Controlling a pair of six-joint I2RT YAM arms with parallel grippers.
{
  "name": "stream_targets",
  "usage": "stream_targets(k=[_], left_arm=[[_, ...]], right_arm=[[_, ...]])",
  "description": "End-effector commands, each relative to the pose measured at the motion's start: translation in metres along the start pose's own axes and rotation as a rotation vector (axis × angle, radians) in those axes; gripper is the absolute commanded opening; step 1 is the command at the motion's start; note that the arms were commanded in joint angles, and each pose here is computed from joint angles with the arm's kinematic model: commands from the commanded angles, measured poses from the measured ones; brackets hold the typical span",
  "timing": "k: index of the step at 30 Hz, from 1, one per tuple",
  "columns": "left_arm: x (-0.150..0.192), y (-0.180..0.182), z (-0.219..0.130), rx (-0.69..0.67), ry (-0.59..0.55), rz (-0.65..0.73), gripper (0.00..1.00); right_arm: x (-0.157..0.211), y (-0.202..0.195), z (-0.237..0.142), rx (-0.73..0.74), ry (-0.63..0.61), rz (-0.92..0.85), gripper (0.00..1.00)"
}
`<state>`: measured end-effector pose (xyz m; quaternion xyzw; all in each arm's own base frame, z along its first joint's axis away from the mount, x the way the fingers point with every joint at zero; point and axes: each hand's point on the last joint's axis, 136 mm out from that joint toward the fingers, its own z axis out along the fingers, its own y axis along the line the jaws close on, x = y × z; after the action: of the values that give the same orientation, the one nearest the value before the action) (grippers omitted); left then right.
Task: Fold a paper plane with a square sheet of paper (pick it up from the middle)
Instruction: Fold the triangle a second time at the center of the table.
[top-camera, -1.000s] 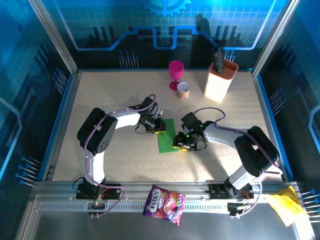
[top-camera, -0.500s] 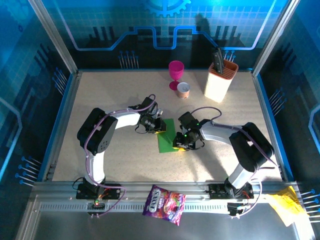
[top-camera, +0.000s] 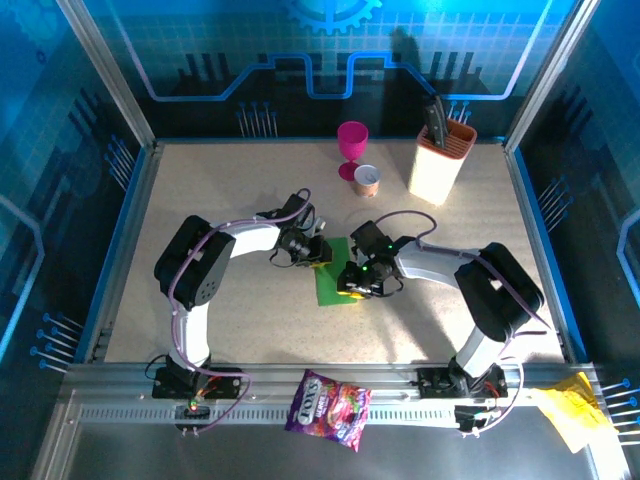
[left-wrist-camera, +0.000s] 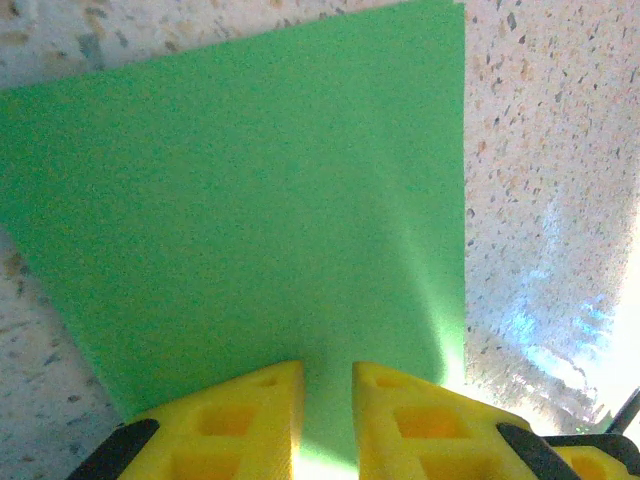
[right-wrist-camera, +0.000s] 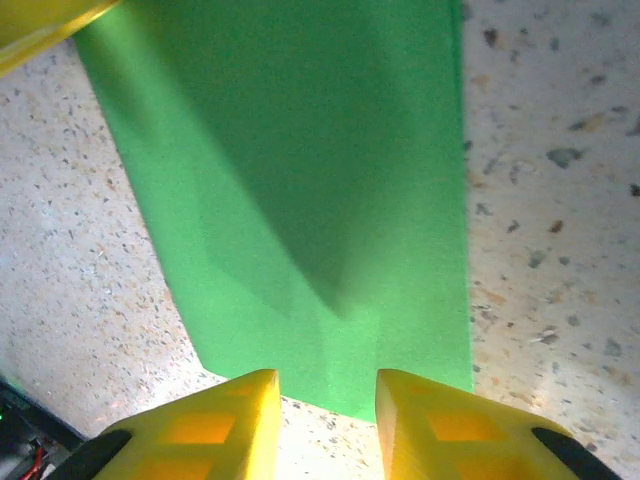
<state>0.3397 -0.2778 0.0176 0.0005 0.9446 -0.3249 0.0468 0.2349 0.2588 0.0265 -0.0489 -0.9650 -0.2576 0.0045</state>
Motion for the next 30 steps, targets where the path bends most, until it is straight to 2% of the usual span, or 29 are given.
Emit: stream_targets(k=[1,4,7,16,30], left_arm=[[0.009,0.016,0.01,-0.033,0.039,-0.008,0.23],[0.01,0.015,0.01,-0.032,0.039,-0.006,0.23],[0.009,0.015,0.009,-0.031,0.039,-0.006,0.23],[0.011,0.017,0.009,-0.039,0.042,-0.002,0.22],[0.01,0.016,0.01,-0.035,0.043,-0.004,0.22]], right_arm=[[-0.003,0.013,-0.006,-0.024,-0.01,-0.024,0.39],[-0.002,0.004,-0.011,0.022,-0.023,-0.016,0.47],[0.002,-0.008,-0.016,0.079,-0.019,-0.007,0.49],[0.015,-0.021,-0.012,0.137,0.017,-0.003,0.5],[0.021,0.007,0.006,0.135,0.065,-0.07,0.47]])
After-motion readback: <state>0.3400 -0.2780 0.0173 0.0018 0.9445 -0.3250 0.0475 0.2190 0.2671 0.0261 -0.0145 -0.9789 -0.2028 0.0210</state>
